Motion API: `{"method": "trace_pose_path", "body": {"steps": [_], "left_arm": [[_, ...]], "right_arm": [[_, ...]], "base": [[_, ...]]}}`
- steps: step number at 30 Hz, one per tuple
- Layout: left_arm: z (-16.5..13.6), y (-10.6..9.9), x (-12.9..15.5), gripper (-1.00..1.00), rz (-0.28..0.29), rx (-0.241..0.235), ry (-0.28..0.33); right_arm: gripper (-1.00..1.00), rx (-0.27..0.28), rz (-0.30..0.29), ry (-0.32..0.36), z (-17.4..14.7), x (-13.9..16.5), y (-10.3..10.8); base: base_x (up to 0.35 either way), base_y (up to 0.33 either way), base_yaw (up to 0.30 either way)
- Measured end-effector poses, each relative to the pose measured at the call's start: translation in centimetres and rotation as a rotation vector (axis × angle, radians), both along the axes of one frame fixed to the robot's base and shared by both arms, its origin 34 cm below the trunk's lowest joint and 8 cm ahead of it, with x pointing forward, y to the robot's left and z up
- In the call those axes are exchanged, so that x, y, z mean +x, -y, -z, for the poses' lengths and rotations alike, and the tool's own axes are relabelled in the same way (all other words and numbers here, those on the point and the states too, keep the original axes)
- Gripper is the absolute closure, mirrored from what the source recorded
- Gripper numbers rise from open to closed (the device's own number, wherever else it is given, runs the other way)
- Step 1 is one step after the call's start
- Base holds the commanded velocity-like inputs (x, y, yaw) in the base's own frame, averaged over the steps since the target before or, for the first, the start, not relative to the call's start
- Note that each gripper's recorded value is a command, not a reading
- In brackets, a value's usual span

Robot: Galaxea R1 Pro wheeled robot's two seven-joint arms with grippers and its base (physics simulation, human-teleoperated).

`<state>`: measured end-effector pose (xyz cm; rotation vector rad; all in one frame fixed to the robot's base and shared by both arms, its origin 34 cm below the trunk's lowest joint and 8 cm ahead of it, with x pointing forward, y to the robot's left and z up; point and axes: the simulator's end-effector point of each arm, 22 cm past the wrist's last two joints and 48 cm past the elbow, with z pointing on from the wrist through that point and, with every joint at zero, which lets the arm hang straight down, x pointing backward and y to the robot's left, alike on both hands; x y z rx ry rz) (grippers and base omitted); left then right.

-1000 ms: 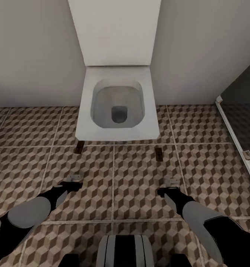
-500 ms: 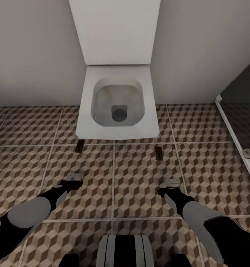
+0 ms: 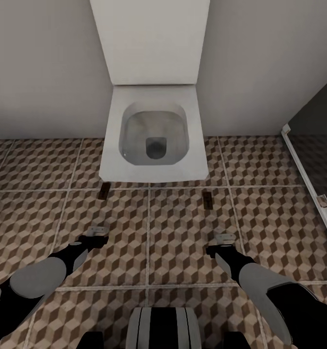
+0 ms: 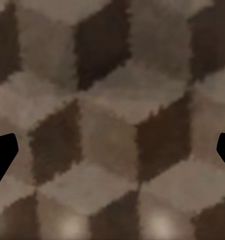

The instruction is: Take the four mousetraps from the cabinet in the bathroom and place them on the bathroom floor. Make sure all four end up on the same floor surface, and ensure that at least two of them are either under or directly next to the same bathroom sink.

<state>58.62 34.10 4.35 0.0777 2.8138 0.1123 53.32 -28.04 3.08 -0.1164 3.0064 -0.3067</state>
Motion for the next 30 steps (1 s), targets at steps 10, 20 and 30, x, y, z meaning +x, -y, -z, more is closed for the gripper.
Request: {"method": "trace_pose_path", "body": {"steps": [10, 20, 30], "left_arm": [[0.0, 0.0, 0.0, -1.0, -0.01, -0.004, 0.001], [-0.5, -0.1, 0.4, -1.0, -0.069, -0.02, 0.016], [-2.7, -0.1, 2.2, -1.0, -0.083, -0.026, 0.058]], "right_arm": [[-1.0, 0.001, 0.001, 0.0, 0.0, 0.0, -0.1], [-1.0, 0.002, 0.0, 0.008, -0.4, 0.4, -0.1], [-1.0, 0.005, -0.002, 0.047, -2.3, 2.1, -0.3]], "base": [[0.0, 0.0, 0.0], [0.0, 0.0, 0.0], [0.0, 0.0, 0.0]]}}
